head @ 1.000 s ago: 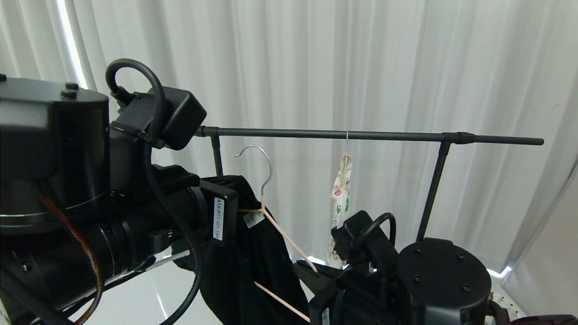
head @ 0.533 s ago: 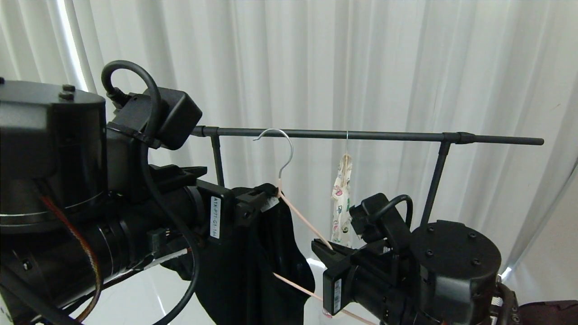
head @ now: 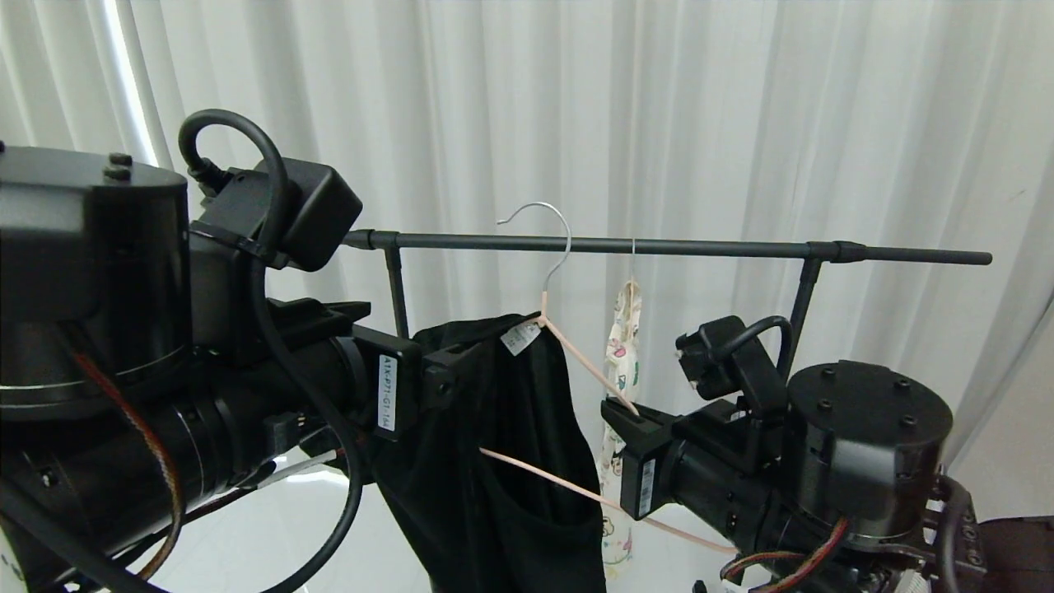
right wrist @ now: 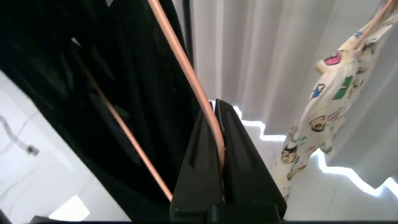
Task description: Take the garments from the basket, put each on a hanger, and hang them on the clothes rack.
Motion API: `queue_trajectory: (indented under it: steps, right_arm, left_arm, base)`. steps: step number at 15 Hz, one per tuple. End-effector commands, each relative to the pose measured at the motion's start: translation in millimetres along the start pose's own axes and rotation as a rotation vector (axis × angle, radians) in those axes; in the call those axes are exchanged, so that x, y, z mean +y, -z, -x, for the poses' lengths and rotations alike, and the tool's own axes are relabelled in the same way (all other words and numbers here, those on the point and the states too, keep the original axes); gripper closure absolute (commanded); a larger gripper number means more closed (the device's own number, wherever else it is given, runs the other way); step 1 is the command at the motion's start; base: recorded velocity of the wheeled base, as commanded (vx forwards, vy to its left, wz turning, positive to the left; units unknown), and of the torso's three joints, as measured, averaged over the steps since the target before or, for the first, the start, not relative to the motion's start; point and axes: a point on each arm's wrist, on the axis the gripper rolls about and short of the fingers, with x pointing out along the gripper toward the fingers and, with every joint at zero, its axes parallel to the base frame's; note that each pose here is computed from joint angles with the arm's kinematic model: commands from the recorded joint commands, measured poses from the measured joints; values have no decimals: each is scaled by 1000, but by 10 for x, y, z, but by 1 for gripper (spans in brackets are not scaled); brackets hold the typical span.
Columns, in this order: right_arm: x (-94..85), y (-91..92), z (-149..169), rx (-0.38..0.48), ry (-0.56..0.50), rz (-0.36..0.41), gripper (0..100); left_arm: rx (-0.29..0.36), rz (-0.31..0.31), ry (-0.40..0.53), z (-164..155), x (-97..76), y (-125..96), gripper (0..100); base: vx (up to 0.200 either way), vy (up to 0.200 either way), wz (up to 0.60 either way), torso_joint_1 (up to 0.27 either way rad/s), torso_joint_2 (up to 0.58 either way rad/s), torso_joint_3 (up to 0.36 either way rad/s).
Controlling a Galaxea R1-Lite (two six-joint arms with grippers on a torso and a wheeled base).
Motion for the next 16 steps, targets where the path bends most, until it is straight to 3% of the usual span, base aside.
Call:
queue_trajectory:
  steps: [1, 4, 7, 10, 12, 14, 16]
  right_arm:
    - [-38, -69, 30, -24, 8, 3, 100]
    - [-39, -118, 28, -68, 3, 28, 100]
    - [-34, -125, 33, -72, 2, 62, 100]
    - [-33, -148, 34, -94, -1, 73, 100]
    - [-43, -134, 37, -89, 4, 84, 100]
    - [-105, -118, 74, -88, 17, 167, 100]
    - [-165, -105, 137, -98, 28, 175, 100]
  left_arm:
    - [6, -10, 8, 1, -23, 20, 0]
    - [25, -71, 18, -5, -46, 84, 0]
    - [24, -75, 24, -4, -60, 82, 0]
    - [-29, -52, 28, -20, -69, 74, 0]
    - [-16, -73, 30, -20, -66, 186, 0]
    - [24, -136, 9, 43, 40, 407, 0]
    - [-3, -175, 62, 210, 127, 489, 0]
  base:
    - [0, 0, 0, 0, 0, 0]
    - [0, 0, 0, 0, 0, 0]
    - [0, 0, 0, 0, 0, 0]
    - [0, 0, 0, 0, 0, 0]
    - [0, 0, 0, 0, 0, 0]
    - [0, 0, 0, 0, 0, 0]
    - [0, 0, 0, 0, 0, 0]
